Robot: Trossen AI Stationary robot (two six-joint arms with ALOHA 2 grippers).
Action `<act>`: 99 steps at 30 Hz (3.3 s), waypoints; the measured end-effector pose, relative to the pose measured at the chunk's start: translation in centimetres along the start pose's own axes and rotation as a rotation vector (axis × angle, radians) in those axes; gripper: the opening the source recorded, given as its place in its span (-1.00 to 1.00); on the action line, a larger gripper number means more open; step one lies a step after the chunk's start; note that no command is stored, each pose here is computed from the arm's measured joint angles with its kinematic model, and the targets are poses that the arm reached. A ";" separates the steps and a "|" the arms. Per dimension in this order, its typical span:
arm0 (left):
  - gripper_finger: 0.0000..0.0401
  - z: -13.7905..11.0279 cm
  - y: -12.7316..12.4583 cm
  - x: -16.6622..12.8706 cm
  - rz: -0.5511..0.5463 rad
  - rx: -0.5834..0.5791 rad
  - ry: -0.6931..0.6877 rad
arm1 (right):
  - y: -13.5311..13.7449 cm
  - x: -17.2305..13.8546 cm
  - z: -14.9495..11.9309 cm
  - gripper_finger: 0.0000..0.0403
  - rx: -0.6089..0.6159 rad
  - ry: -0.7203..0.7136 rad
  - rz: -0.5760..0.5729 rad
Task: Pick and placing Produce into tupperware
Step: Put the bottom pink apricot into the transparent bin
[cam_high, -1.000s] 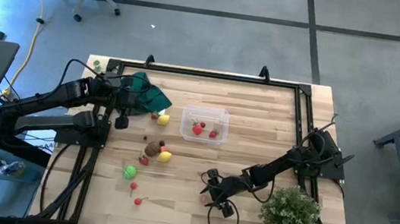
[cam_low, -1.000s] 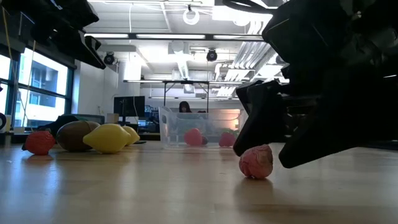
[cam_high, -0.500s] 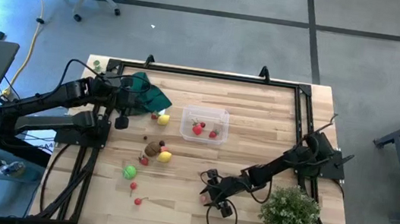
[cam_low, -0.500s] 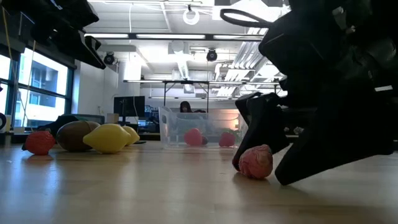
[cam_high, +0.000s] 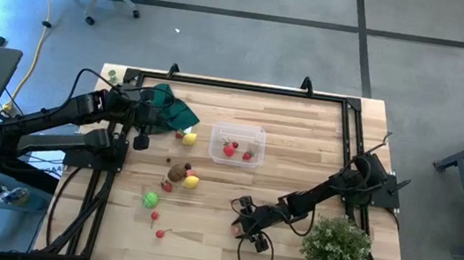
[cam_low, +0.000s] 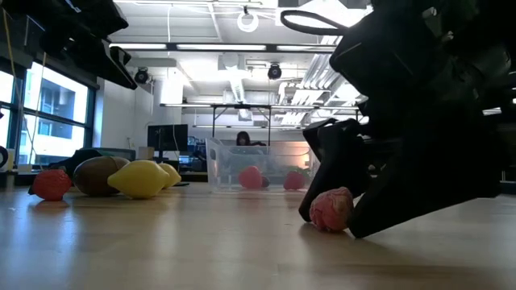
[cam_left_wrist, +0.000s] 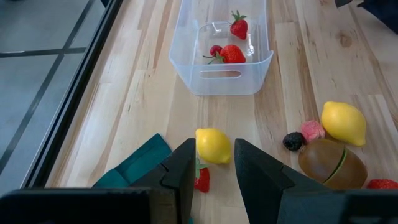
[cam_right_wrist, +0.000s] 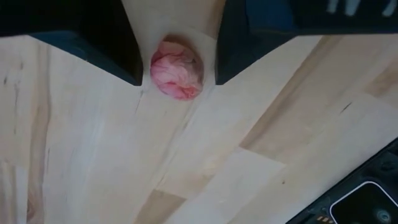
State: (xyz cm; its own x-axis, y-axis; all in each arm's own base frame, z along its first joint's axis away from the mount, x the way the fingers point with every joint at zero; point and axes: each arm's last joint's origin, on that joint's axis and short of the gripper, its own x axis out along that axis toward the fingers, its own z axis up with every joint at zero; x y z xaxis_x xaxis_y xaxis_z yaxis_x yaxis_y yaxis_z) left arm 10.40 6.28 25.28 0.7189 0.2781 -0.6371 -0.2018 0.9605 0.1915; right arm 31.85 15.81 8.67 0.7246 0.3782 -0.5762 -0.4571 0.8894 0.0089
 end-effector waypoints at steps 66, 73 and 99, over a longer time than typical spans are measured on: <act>-0.51 0.0 0.0 0.0 0.001 0.000 0.000 | -19.2 -12.9 13.3 -0.37 0.542 -0.040 -0.676; -0.51 0.0 0.0 0.0 0.001 0.000 0.000 | -20.4 -11.3 9.3 -0.37 0.865 0.130 -0.721; -0.51 0.0 0.0 0.0 0.000 0.000 0.000 | -20.4 -7.0 4.5 -0.37 0.984 0.400 -0.615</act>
State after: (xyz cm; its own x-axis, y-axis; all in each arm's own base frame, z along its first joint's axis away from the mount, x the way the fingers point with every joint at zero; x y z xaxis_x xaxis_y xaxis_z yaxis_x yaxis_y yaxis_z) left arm 10.40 6.28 25.27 0.7188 0.2780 -0.6371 -0.2016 0.9605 0.1918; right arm 38.43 -3.79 16.17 0.3935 -0.1240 -0.9109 0.6146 0.7724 0.1603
